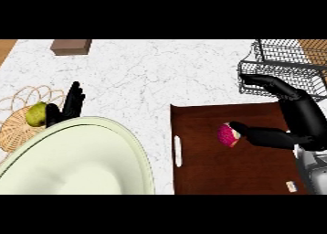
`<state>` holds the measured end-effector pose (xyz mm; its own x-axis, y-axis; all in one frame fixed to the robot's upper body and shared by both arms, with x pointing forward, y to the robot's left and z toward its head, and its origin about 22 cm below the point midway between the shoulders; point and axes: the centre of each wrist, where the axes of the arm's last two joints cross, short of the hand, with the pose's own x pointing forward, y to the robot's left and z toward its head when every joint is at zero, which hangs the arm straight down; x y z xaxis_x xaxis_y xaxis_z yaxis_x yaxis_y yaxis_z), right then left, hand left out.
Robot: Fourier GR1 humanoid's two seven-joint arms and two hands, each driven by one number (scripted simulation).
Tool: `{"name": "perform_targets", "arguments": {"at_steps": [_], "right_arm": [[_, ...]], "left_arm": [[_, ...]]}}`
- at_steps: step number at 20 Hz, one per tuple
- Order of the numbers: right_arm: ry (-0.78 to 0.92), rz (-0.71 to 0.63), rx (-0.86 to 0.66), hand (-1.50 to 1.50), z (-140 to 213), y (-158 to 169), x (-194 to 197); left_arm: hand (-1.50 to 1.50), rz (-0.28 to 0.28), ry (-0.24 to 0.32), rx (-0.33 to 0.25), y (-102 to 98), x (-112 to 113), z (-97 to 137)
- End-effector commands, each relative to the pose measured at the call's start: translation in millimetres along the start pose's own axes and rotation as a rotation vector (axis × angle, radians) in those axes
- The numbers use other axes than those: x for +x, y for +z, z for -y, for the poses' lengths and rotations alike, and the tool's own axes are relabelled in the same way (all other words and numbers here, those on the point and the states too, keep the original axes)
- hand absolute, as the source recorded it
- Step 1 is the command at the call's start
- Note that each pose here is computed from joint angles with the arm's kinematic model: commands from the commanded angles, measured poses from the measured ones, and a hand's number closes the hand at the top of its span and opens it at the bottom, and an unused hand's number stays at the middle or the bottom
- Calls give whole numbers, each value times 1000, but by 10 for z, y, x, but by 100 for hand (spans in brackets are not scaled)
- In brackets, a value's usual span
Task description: Pick the cupcake from the tray and place it in the tiered basket
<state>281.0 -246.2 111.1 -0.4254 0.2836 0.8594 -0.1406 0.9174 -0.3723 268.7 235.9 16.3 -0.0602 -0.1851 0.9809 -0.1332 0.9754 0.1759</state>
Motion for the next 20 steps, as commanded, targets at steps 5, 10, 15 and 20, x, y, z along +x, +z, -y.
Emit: {"name": "perform_targets", "arguments": {"at_steps": [5,10,15,20], "right_arm": [[243,6,264,-150,66,570,690],[799,-102,364,-150,166,527,1047],[1219,-190,470,-150,2,589,1269],[1442,-271,484,-150,-291,708,1391]], "left_arm": [[0,26,-19,-35,48,59,223],[0,16,-17,-30,-3,113,169],[0,18,-20,-78,15,154,211],[0,26,-12,-98,50,121,401]]}}
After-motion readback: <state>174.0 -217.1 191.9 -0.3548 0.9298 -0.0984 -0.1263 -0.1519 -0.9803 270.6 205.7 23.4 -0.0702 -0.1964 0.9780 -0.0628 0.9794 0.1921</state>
